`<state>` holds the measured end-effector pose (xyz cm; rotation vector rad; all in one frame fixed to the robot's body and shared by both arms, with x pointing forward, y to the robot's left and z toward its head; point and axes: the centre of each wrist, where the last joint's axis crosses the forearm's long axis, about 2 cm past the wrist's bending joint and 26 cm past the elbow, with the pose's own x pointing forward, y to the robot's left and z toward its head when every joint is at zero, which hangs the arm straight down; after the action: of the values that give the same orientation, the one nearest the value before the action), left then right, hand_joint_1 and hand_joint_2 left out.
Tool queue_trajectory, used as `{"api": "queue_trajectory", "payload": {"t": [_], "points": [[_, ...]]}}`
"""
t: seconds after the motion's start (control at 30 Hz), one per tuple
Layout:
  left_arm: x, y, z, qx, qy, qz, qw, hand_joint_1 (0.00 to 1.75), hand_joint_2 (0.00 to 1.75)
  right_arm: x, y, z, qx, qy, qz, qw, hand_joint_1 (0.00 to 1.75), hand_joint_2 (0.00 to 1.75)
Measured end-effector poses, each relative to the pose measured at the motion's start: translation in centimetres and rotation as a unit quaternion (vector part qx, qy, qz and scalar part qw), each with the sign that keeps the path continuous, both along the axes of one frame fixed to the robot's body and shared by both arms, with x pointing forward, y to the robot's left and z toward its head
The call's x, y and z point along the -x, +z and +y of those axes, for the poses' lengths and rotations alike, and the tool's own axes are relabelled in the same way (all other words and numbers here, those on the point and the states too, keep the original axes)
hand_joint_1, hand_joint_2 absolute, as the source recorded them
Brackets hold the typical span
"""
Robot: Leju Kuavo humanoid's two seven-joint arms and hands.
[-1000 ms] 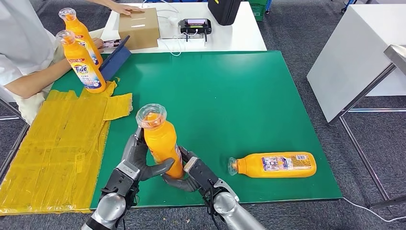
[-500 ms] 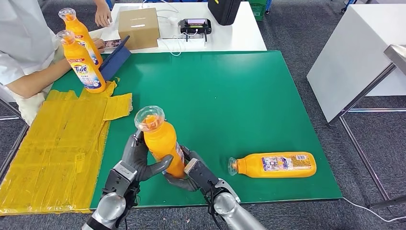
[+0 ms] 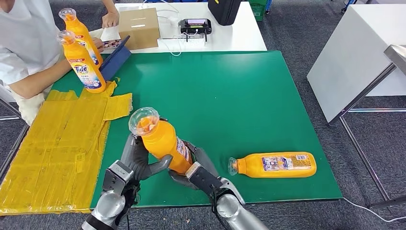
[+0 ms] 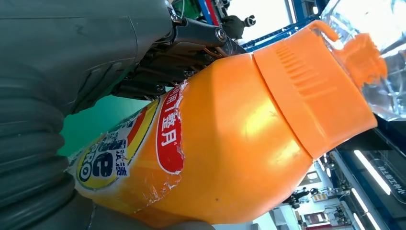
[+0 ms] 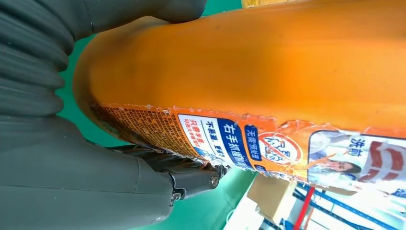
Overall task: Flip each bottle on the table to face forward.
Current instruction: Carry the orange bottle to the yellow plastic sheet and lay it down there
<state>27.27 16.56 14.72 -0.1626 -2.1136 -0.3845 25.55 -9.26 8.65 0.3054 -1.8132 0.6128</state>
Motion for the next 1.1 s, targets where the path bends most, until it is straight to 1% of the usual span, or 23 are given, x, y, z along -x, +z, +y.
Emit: {"api": "queue_trajectory", "payload": {"t": [0.07, 0.1, 0.17, 0.23, 0.27, 0.37, 0.43, 0.5, 0.57, 0.7, 0.73, 0.83, 0.9, 0.97, 1.03, 1.1], "points": [[-0.1, 0.1, 0.1, 0.001, 0.004, -0.002, 1.0, 1.75, 1.75, 0.1, 0.2, -0.2, -0.003, -0.008, -0.013, 1.0, 0.17, 1.75], [-0.1, 0.2, 0.2, 0.0, 0.011, -0.005, 1.0, 1.75, 1.75, 0.1, 0.5, -0.3, -0.008, -0.014, -0.027, 1.0, 0.0, 1.75], [-0.3, 0.3, 0.8, -0.018, 0.052, -0.024, 0.998, 1.75, 1.75, 0.2, 1.6, -0.5, -0.025, -0.03, -0.065, 0.997, 0.0, 1.75], [-0.7, 0.6, 1.9, -0.065, 0.126, -0.064, 0.988, 1.75, 1.75, 0.3, 3.0, -1.0, -0.047, -0.051, -0.103, 0.992, 0.0, 1.75], [-0.9, 0.8, 2.6, -0.1, 0.171, -0.092, 0.976, 1.75, 1.75, 0.5, 3.7, -1.4, -0.06, -0.064, -0.122, 0.989, 0.0, 1.75], [-1.9, 1.9, 4.5, -0.204, 0.282, -0.172, 0.921, 1.75, 1.75, 1.0, 6.0, -3.0, -0.095, -0.098, -0.174, 0.975, 0.0, 1.75], [-2.6, 2.7, 5.6, -0.265, 0.328, -0.205, 0.883, 1.75, 1.75, 1.4, 7.3, -4.0, -0.118, -0.111, -0.2, 0.966, 0.0, 1.75], [-3.2, 3.2, 6.7, -0.324, 0.363, -0.22, 0.846, 1.75, 1.75, 1.9, 8.4, -4.9, -0.141, -0.124, -0.221, 0.957, 0.0, 1.75], [-3.6, 3.3, 7.9, -0.359, 0.386, -0.219, 0.821, 1.75, 1.75, 2.3, 9.4, -5.7, -0.157, -0.136, -0.239, 0.949, 0.0, 1.75], [-4.3, 3.6, 9.4, -0.388, 0.407, -0.217, 0.798, 1.75, 1.75, 2.8, 10.7, -6.9, -0.175, -0.151, -0.261, 0.937, 0.0, 1.75], [-4.4, 3.6, 9.7, -0.404, 0.413, -0.216, 0.787, 1.75, 1.75, 2.9, 10.9, -7.1, -0.181, -0.153, -0.263, 0.935, 0.0, 1.75], [-5.3, 3.6, 10.7, -0.475, 0.427, -0.214, 0.739, 1.75, 1.75, 3.2, 11.5, -7.7, -0.208, -0.159, -0.262, 0.929, 0.0, 1.75], [-6.6, 3.6, 11.5, -0.528, 0.425, -0.202, 0.707, 1.75, 1.75, 3.1, 12.1, -8.0, -0.223, -0.158, -0.265, 0.925, 0.0, 1.75], [-8.3, 3.5, 12.3, -0.573, 0.416, -0.174, 0.684, 1.75, 1.75, 2.9, 12.7, -8.1, -0.229, -0.154, -0.27, 0.922, 0.0, 1.75], [-9.8, 3.4, 12.9, -0.602, 0.407, -0.15, 0.671, 1.75, 1.75, 2.7, 13.2, -8.0, -0.227, -0.149, -0.274, 0.922, 0.0, 1.75], [-10.8, 2.9, 13.1, -0.623, 0.394, -0.127, 0.663, 1.75, 1.75, 2.5, 13.5, -7.9, -0.221, -0.146, -0.277, 0.924, 0.0, 1.75]]}}
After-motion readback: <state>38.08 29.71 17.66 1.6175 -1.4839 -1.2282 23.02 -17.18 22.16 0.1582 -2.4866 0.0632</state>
